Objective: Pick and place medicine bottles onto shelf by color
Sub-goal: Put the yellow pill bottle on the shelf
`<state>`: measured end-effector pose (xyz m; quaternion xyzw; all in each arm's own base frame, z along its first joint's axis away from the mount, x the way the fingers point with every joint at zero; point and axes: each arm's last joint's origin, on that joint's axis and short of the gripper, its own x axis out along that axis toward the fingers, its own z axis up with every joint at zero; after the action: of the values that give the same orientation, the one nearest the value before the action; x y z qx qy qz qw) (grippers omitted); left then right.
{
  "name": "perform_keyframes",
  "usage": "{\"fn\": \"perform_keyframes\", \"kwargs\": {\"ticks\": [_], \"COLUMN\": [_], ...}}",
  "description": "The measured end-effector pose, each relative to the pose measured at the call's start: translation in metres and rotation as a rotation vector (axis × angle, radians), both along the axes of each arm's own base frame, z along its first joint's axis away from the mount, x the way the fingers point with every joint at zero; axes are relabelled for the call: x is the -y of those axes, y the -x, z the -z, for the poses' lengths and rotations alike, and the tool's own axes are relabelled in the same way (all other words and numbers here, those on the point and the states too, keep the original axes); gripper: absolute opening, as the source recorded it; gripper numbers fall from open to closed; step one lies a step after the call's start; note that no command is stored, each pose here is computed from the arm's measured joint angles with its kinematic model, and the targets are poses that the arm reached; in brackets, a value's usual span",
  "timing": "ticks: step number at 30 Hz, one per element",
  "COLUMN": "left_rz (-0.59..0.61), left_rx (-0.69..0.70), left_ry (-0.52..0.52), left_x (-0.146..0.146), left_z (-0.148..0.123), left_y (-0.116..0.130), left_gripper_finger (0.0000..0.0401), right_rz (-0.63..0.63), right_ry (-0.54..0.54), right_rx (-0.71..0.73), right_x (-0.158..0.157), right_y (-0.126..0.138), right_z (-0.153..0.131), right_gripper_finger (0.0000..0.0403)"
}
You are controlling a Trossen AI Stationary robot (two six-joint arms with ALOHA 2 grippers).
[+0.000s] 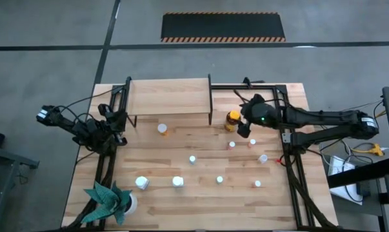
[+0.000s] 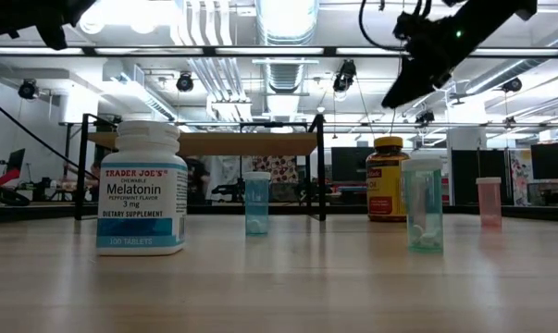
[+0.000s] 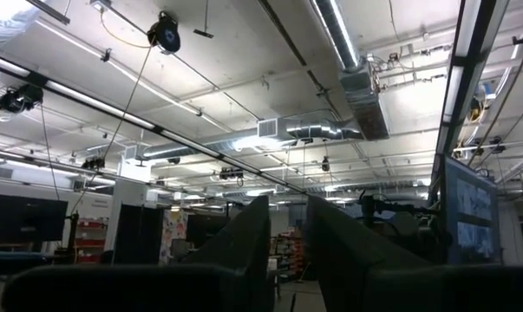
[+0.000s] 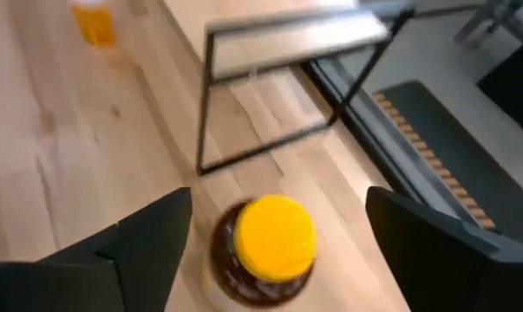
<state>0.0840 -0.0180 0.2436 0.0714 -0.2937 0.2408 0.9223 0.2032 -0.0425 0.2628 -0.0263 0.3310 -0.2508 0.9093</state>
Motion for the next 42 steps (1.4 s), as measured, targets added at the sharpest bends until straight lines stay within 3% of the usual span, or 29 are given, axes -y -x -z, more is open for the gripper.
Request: {"fn": "perform_keyframes", "kwargs": {"ticks": [7, 24, 29, 36, 42], "left_rz": [-0.001, -0.002, -0.003, -0.002, -0.003], "left_rx": [-0.001, -0.002, -0.002, -0.002, -0.002], "left_ry": [0.002, 0.004, 0.003, 0.004, 0.004], "left_x": [0.0, 0.0, 0.0, 0.0, 0.0], "left_z": [0.0, 0.0, 0.0, 0.0, 0.0], "left_y": [0.0, 0.0, 0.0, 0.0, 0.0], "left_gripper_finger": [0.0063, 0.0063, 0.0063, 0.0063, 0.0063], "right_rz": [0.046, 0.061, 0.061, 0.057, 0.031], "right_ry": [-0.016, -0.135, -0.133, -0.134, -0.14], "right_rx": [-0.062, 0.124, 0.14, 0.143, 0.131], "right_x": [0.013, 0.028, 0.027, 0.027, 0.027], "right_y": [-0.003, 0.005, 0.007, 0.006, 0.004], "right_z": [0.019, 0.067, 0.074, 0.072, 0.053], "right_gripper_finger": [0.0341, 0.0319, 0.0285, 0.0201, 0.02]}}
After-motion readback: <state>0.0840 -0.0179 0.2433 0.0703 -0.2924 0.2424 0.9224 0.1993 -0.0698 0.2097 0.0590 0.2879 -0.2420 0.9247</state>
